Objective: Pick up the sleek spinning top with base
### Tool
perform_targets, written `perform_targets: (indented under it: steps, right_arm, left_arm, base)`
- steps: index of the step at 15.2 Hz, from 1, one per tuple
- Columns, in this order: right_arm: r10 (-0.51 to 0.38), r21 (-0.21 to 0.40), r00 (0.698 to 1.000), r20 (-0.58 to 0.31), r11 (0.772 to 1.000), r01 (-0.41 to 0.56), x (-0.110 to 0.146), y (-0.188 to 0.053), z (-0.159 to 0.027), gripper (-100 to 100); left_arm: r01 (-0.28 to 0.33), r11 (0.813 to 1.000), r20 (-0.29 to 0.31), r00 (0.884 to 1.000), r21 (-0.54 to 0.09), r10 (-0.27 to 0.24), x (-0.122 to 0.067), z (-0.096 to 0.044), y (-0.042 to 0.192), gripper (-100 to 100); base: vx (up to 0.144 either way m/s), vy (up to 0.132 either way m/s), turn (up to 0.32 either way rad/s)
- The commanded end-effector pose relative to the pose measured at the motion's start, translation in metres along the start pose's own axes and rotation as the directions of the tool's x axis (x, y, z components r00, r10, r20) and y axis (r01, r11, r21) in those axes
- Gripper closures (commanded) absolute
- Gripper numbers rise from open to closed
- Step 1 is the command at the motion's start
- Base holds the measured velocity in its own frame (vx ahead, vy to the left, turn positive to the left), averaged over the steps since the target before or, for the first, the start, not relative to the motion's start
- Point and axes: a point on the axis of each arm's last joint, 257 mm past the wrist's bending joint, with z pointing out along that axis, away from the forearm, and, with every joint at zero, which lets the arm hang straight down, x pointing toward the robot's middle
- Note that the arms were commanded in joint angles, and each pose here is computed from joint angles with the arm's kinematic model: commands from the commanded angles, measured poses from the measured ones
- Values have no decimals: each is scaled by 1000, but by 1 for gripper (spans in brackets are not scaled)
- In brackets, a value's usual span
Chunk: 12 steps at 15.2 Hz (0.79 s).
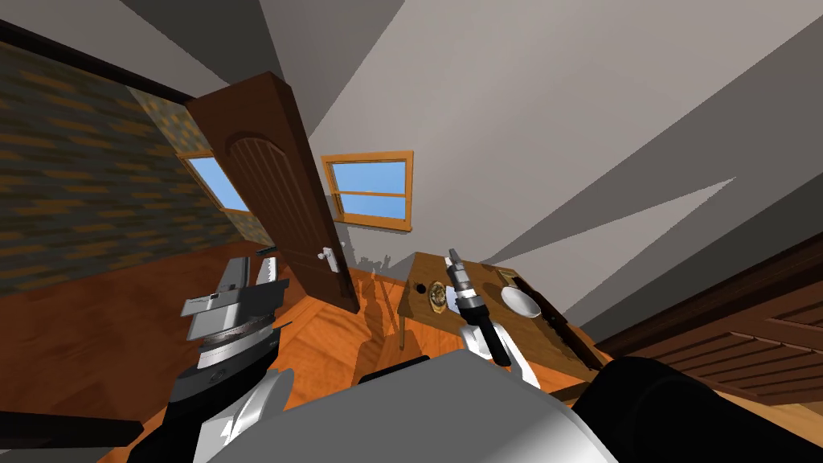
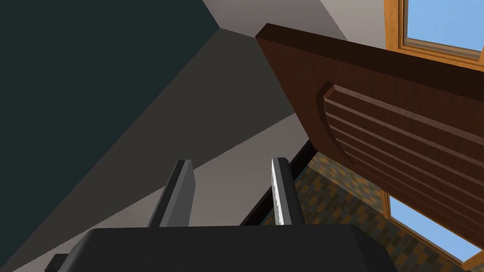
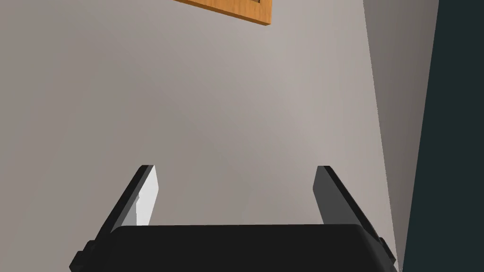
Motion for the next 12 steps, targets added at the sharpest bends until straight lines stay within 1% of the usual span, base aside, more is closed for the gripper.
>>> perform_targets:
  steps: [1,2,3,4,5,6,7,8,9,10,11,12]
  right_arm:
    - [-58,26,997,-50,998,59,7,-16,0,-100]
    - [-99,42,992,-83,994,102,12,-27,-1,-100]
    - [-99,45,992,-83,994,103,12,-29,-1,-100]
    - [-141,63,983,-117,987,149,17,-42,-2,-100]
    - [-141,63,983,-117,987,149,17,-42,-2,-100]
    - [-185,81,971,-151,977,199,21,-57,-4,-100]
    - [-185,81,971,-151,977,199,21,-57,-4,-100]
    - [-230,94,956,-185,964,250,25,-71,-5,-100]
    - [-229,98,955,-186,963,250,25,-73,-6,-100]
    - [-275,102,936,-217,948,302,29,-84,-6,-100]
    - [-274,113,936,-221,946,304,29,-90,-8,-100]
    - [-320,114,913,-252,927,357,31,-101,-8,-100]
  left_arm:
    - [0,1000,0,1000,0,0,0,0,0,0]
    - [0,1000,0,1000,0,0,0,0,0,0]
    - [0,1000,0,1000,0,0,0,0,0,0]
    - [0,1000,0,1000,0,0,0,0,0,0]
    - [0,1000,0,1000,0,0,0,0,0,0]
    - [0,1000,0,1000,0,0,0,0,0,0]
    - [0,1000,0,1000,0,0,0,0,0,0]
    - [0,1000,0,1000,0,0,0,0,0,0]
    - [0,1000,0,1000,0,0,0,0,0,0]
    - [0,1000,0,1000,0,0,0,0,0,0]
    - [0,1000,0,1000,0,0,0,0,0,0]
    - [0,1000,0,1000,0,0,0,0,0,0]
  base:
    - [5,12,35]
    - [6,18,58]
    - [6,16,41]
    - [5,16,32]
    - [5,12,31]
    - [6,13,46]
    - [6,12,38]
    - [6,14,50]
    - [6,13,40]
    - [4,14,37]
    - [4,14,43]
    - [6,17,68]
